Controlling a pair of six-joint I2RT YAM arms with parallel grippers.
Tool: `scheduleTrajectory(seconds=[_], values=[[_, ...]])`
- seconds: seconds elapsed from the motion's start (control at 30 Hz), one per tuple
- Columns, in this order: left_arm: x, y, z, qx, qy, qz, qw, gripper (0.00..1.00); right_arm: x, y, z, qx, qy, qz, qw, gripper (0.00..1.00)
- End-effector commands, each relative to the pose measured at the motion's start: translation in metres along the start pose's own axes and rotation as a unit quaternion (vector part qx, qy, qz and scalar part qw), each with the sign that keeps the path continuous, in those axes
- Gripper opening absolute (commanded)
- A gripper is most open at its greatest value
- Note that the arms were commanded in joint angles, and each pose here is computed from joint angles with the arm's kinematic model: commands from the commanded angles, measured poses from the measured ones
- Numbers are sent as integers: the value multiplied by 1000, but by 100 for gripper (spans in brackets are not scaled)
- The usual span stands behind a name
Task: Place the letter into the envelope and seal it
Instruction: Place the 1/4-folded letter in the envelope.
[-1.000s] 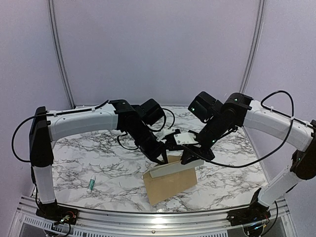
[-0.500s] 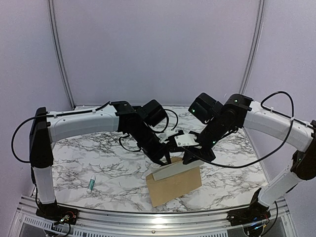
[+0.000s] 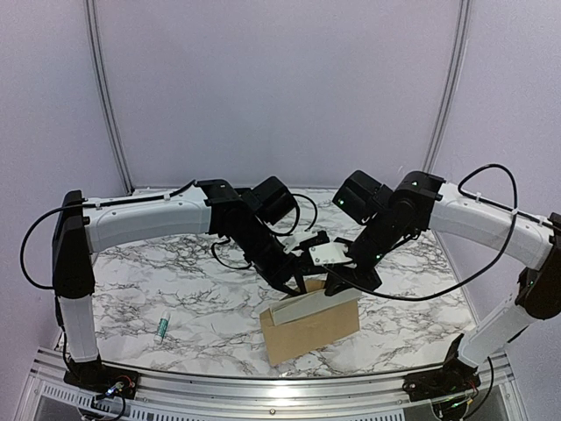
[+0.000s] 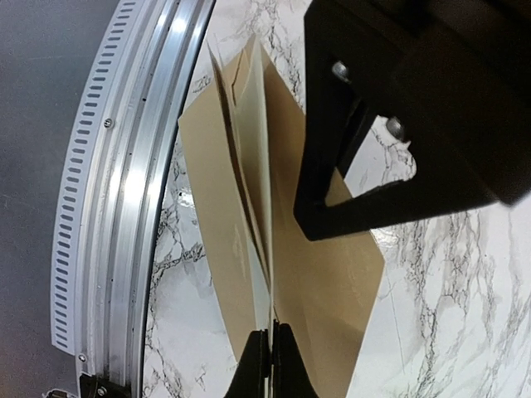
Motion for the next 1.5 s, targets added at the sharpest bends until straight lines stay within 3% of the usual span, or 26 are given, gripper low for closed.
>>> scheduleTrajectory(seconds=[0.0,0.8,1.23,1.47], values=[[-9,4,-11,21,-16,-17,1000,0,-8,-5,-4,-1,11,-14,1000,0],[-6,0,-23,76,-46,-12,996,0,-4,-22,1,-19,36,-42,998,0],[-1,-1,-21,108,-51,-4,993,0,-28,19,7,17,100,-95,990,0],[-1,2,-26,118,-53,-6,992,0,-22,12,9,9,98,-87,991,0]])
Point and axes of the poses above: each gripper's point midway between its finger pads, its own y axis back along the fingers, its own z axis along the line the jaws close on, x = y × z, the point moved 5 cm from there along y, back along the fingers, and after that the axes turned 1 degree about y, right-handed, at the moved point
